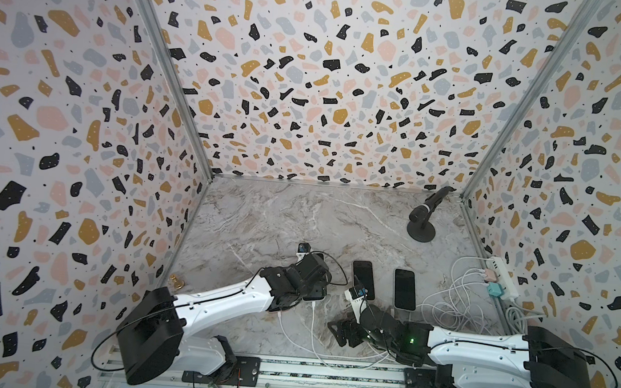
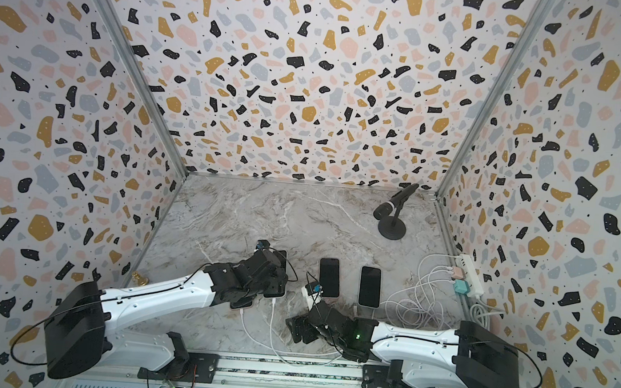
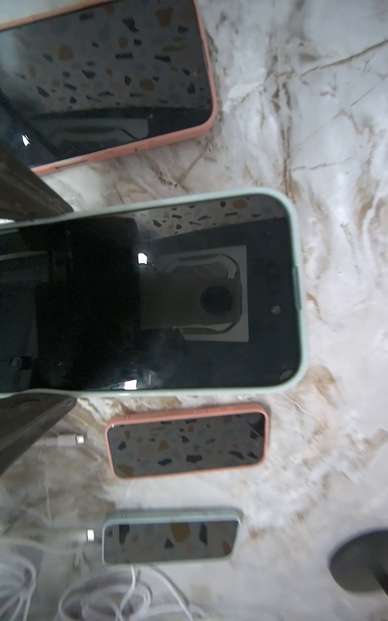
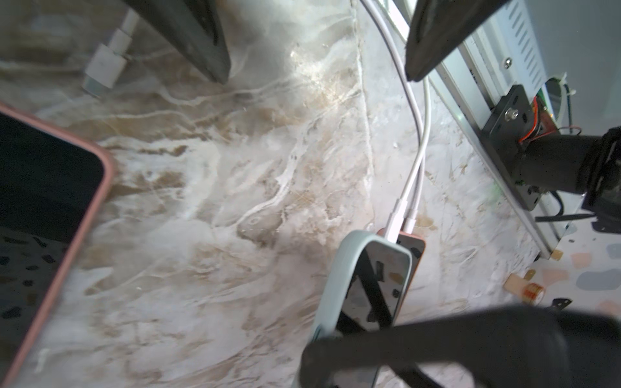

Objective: Unplug the charging cable from the phone
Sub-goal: Pick up the phone at the center of the board, then remove the charging cable from the phone.

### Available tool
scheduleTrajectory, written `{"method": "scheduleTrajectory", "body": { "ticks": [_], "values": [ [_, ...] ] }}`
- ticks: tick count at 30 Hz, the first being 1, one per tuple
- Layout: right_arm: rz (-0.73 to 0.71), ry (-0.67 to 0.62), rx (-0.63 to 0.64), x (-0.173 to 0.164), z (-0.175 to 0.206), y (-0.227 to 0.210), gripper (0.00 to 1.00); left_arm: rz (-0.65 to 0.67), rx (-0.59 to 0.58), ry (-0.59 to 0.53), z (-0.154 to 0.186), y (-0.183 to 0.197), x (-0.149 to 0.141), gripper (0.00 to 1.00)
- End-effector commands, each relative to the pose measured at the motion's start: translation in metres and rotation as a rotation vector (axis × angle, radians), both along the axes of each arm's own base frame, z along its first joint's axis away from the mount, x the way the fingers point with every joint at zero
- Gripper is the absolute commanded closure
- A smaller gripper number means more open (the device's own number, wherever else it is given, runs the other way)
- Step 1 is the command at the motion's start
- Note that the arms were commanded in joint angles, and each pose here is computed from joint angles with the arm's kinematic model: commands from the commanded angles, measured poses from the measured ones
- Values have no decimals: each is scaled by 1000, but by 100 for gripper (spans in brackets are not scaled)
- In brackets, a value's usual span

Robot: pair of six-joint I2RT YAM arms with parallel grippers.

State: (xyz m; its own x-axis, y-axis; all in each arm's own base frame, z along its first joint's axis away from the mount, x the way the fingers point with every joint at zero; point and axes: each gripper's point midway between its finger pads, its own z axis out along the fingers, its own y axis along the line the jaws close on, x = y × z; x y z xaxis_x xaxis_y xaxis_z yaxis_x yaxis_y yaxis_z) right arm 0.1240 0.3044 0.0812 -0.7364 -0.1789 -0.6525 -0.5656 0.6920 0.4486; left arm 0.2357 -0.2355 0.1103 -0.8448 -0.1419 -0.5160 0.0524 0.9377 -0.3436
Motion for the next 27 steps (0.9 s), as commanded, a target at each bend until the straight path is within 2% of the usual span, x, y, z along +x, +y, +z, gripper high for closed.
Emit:
{"method": "scheduleTrajectory", "body": {
  "ticks": [1, 5, 10, 14, 18, 27],
  "values": [
    [94, -44, 101, -6, 21, 22, 20, 70, -121, -79, 28, 2, 7, 76],
    [186, -57, 160, -15, 31, 39, 27, 102, -188, -112, 39, 6, 5, 77],
    [253, -82, 144, -17, 26, 54, 36, 125, -252, -137, 46, 9, 4, 79],
    [290, -93, 190, -16, 29, 61, 37, 127, -271, -159, 52, 13, 3, 80],
    [350, -61, 244, -16, 32, 67, 39, 71, -334, -176, 59, 2, 0, 79],
    [418, -32, 287, -21, 40, 79, 41, 50, -327, -186, 59, 2, -2, 79]
  ]
}}
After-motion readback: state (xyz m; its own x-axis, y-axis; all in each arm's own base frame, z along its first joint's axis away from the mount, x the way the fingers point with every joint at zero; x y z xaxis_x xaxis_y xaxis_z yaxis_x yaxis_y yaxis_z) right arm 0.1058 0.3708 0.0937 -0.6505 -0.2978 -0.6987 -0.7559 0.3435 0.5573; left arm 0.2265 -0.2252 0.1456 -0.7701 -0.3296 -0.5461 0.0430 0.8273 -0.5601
